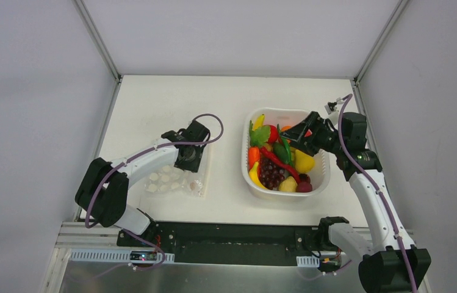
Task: Place the food in the zip-top bag and seal the zipper
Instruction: Pick up the zipper food storage bag at the center of the board.
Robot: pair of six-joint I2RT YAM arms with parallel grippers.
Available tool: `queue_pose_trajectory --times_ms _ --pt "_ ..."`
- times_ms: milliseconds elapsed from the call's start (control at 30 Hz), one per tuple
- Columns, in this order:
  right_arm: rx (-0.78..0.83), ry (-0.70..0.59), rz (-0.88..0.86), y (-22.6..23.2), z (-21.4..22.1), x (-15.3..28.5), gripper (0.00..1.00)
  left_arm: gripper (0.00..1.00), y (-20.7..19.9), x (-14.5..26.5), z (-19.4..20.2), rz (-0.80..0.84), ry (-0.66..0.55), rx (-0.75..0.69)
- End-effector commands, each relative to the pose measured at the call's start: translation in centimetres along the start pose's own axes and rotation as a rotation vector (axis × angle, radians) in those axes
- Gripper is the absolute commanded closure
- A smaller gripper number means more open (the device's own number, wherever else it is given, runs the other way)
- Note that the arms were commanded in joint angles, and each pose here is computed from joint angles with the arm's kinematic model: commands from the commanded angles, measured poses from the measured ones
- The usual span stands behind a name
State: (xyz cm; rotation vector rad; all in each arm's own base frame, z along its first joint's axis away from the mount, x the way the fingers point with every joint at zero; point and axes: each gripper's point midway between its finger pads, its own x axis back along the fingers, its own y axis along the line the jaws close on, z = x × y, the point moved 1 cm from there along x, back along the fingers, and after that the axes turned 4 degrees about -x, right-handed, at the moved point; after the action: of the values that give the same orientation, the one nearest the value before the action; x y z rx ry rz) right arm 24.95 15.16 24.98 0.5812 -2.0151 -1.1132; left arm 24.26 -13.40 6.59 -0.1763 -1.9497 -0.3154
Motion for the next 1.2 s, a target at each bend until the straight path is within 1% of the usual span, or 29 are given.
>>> queue_pose_trajectory --times_ms 0,167,300,533,600,700,767,833,900,967,1033,1167 --pt "0.015 0.0 -0.031 0.7 0.0 0.0 0.25 0.78 0.1 0.1 -0.1 0.015 -0.022 0.015" --pt "0.014 0.011 -0.032 0.7 0.3 0.0 0.25 1.0 0.6 0.6 -0.2 -0.005 -0.04 0.021" --pt "0.027 0.026 -0.063 1.5 0.5 0.2 0.26 1.0 0.4 2.2 -1.0 0.034 -0.104 0.04" --pt "0.091 0.148 -0.272 6.1 2.8 1.1 0.27 1.0 -1.7 8.4 -3.1 0.289 -0.383 0.09" --pt "0.107 0.167 -0.284 6.9 3.4 0.8 0.28 1.0 -2.4 9.8 -3.1 0.357 -0.425 0.099" --pt "0.146 0.195 -0.29 8.0 4.7 -0.2 0.36 1.0 -3.2 11.3 -2.7 0.441 -0.453 0.098" --pt "0.168 0.229 -0.289 8.6 6.1 -1.2 0.41 1.0 -3.6 12.3 -2.7 0.485 -0.48 0.116" --pt "0.191 0.27 -0.283 9.3 7.7 -2.2 0.48 1.0 -4.2 12.9 -2.7 0.537 -0.506 0.125" --pt "0.22 0.285 -0.26 9.7 9.1 -3.4 0.53 1.0 -4.7 13.5 -2.6 0.584 -0.516 0.13" --pt "0.249 0.255 -0.191 9.4 9.9 -4.8 0.54 1.0 -5.1 13.9 -2.4 0.618 -0.519 0.133" --pt "0.268 0.26 -0.169 9.0 11.0 -6.0 0.54 1.0 -5.6 14.3 -2.2 0.658 -0.523 0.129" --pt "0.234 0.265 -0.145 8.4 12.0 -8.1 0.57 1.0 -6.2 14.8 -2.0 0.714 -0.535 0.132"
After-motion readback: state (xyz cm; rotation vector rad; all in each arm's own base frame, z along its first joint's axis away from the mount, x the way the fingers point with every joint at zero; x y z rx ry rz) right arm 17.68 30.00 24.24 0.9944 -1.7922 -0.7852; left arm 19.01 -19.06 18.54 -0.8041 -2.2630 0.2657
